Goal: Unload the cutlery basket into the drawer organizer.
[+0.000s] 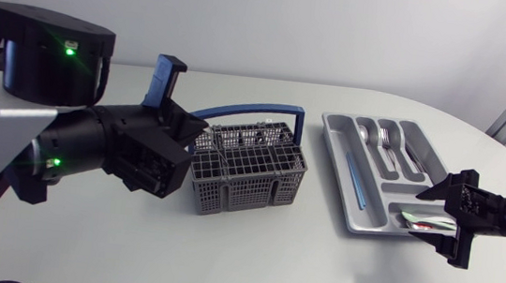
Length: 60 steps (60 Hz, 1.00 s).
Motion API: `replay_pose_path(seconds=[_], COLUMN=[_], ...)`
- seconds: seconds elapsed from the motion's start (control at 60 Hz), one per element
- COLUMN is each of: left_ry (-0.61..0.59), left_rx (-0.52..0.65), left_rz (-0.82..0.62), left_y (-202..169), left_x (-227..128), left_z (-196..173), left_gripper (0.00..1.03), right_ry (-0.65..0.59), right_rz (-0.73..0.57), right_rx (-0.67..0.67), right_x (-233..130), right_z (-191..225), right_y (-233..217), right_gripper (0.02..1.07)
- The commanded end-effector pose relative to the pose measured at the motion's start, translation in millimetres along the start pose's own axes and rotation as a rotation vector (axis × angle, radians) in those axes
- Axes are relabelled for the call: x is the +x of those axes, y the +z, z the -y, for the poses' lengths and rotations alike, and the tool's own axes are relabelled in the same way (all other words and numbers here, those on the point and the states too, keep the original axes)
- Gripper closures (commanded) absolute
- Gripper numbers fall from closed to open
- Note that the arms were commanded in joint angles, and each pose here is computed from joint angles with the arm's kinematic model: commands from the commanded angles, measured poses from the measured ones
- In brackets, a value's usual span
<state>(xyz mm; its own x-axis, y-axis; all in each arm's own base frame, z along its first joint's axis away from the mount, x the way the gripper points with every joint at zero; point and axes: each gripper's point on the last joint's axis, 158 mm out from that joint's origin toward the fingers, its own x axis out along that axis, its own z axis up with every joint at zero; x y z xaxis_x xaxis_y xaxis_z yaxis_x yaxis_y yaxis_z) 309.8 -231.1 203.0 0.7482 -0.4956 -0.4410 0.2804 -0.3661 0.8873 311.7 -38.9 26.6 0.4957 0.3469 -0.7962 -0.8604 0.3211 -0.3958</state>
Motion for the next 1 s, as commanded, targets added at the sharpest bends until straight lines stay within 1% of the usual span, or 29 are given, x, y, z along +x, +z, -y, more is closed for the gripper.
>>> replay_pose_path(seconds=[0.0,0.083,0.2,0.317,0.383,0.5,0.533,0.6,0.683,0.75,0.833,0.867,0.983], left_ry=[0.066,0.089,0.113,0.107,0.112,0.086,0.059,0.020,-0.066,-0.121,-0.162,-0.160,-0.188], left_rx=[0.036,0.003,-0.147,-0.392,-0.530,-0.754,-0.815,-0.927,-1.042,-1.145,-1.221,-1.248,-1.299], left_rz=[-0.006,-0.020,-0.037,-0.026,-0.005,-0.003,-0.009,-0.024,-0.054,-0.050,-0.048,-0.054,-0.049], left_y=[-3.3,-9.7,-18.2,-19.7,-14.6,-12.4,-11.2,-10.9,-6.2,-3.3,-0.1,-3.1,3.2], left_x=[-13.5,-19.3,-25.4,-25.9,-21.8,-2.6,5.1,21.4,41.5,54.6,67.6,71.8,82.2], left_z=[-29.5,-42.0,-60.3,-73.5,-81.2,-88.7,-87.6,-86.7,-78.6,-75.3,-75.1,-76.6,-76.4], left_gripper=[1.00,1.00,1.00,1.00,1.00,1.00,1.00,1.00,1.00,1.00,1.00,1.00,1.00], right_ry=[-0.011,-0.061,-0.140,-0.222,-0.263,-0.305,-0.326,-0.333,-0.354,-0.364,-0.363,-0.371,-0.375], right_rz=[0.031,0.068,0.127,0.200,0.245,0.316,0.332,0.339,0.334,0.336,0.334,0.335,0.340], right_rx=[0.003,0.008,0.013,0.016,0.044,0.083,0.110,0.120,0.148,0.147,0.136,0.128,0.105], right_x=[-5.1,-18.3,-40.4,-66.0,-79.7,-93.1,-96.6,-97.1,-93.9,-91.5,-87.1,-85.8,-76.2], right_z=[-5.6,0.0,6.4,7.9,10.4,10.7,14.0,12.8,15.5,13.3,5.9,3.3,-6.6], right_y=[13.1,29.4,58.0,93.1,115.1,144.2,152.0,164.6,178.9,191.1,208.9,216.7,241.7], right_gripper=[0.09,0.09,0.09,0.09,0.09,0.09,0.09,0.09,0.09,0.10,0.10,0.10,0.13])
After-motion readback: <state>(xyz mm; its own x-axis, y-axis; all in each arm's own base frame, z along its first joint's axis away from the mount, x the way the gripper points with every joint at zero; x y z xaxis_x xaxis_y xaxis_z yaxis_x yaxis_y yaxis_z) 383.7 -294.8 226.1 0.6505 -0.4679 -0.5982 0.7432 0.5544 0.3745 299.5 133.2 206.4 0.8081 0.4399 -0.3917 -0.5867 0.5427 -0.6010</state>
